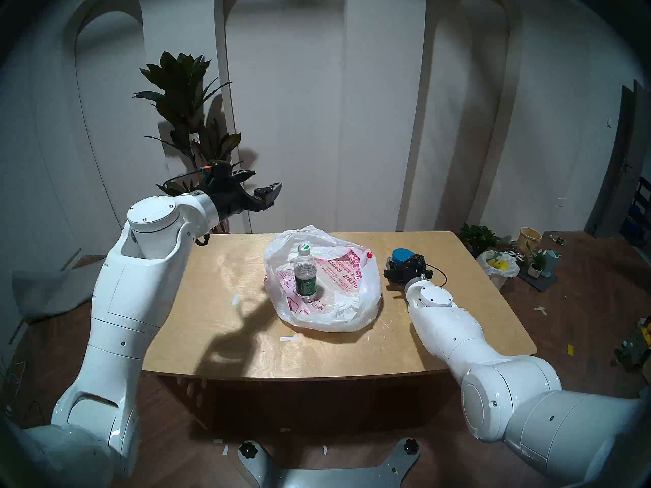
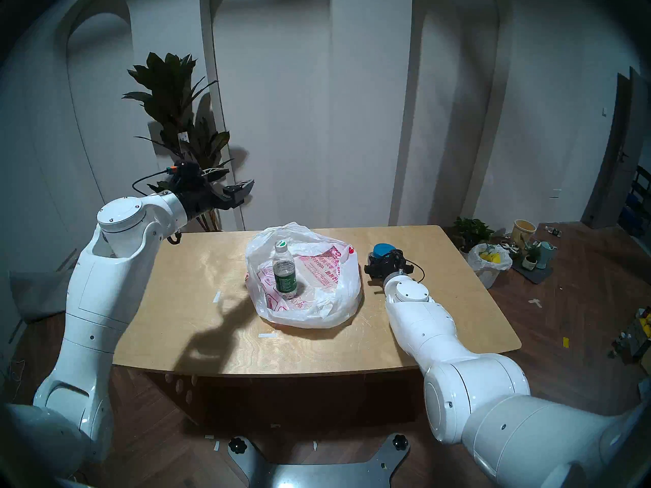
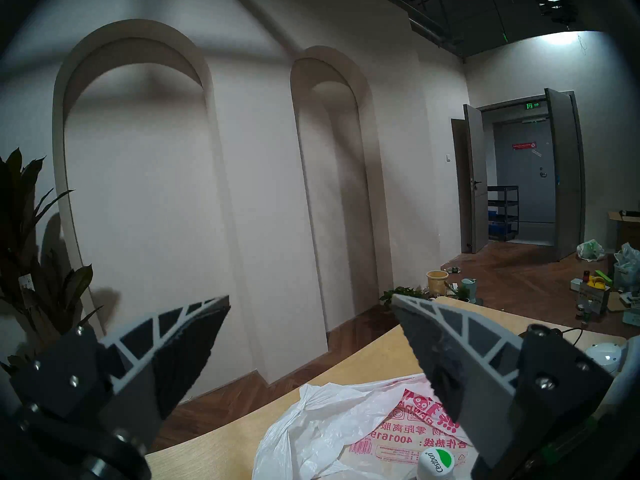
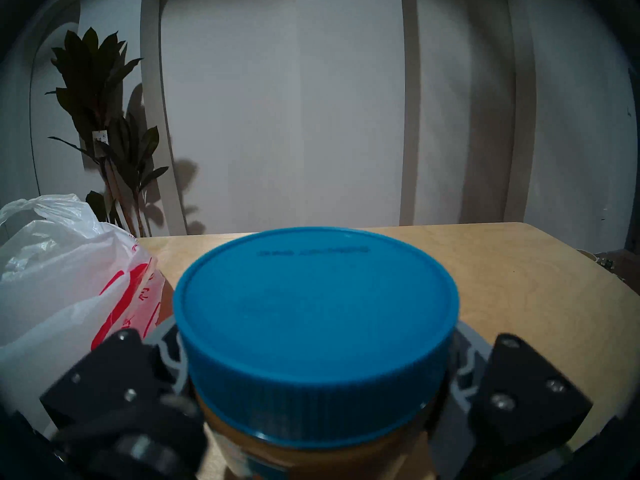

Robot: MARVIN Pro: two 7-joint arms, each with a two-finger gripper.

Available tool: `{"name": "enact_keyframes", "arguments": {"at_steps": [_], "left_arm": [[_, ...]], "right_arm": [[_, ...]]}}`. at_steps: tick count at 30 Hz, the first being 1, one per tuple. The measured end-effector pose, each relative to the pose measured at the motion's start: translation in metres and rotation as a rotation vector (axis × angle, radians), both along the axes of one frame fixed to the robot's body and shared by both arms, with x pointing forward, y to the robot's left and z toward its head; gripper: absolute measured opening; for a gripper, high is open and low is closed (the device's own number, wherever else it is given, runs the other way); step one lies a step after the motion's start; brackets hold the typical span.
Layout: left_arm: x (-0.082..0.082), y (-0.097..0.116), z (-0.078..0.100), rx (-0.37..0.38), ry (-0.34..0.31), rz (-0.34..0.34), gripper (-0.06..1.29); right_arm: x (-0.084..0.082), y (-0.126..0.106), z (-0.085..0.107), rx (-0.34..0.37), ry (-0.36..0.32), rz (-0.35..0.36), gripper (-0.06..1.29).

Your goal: Bag the groceries: heavy items first, fragile items on top

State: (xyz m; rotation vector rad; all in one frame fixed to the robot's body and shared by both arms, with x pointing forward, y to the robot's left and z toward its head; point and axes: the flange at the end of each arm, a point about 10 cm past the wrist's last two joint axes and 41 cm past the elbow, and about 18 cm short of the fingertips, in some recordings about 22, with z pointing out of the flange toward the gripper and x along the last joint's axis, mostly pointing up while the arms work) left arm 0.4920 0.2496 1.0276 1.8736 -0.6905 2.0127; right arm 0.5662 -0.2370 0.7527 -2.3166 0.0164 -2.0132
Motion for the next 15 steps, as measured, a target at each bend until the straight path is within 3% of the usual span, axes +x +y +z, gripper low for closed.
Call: {"name": "enact_keyframes", "arguments": {"at_steps": [4, 15], "left_arm": [[0.0, 0.0, 0.0, -0.001, 0.0, -0.001, 1.23], [0.0, 0.0, 0.0, -0.003, 0.002, -0.002, 1.23]], "right_arm": [[0.008, 0.006, 0.015, 0.013, -0.048, 0.014, 0.81], [0.039, 0.046, 0.099, 0.042, -0.281, 0.108, 0.8]]}}
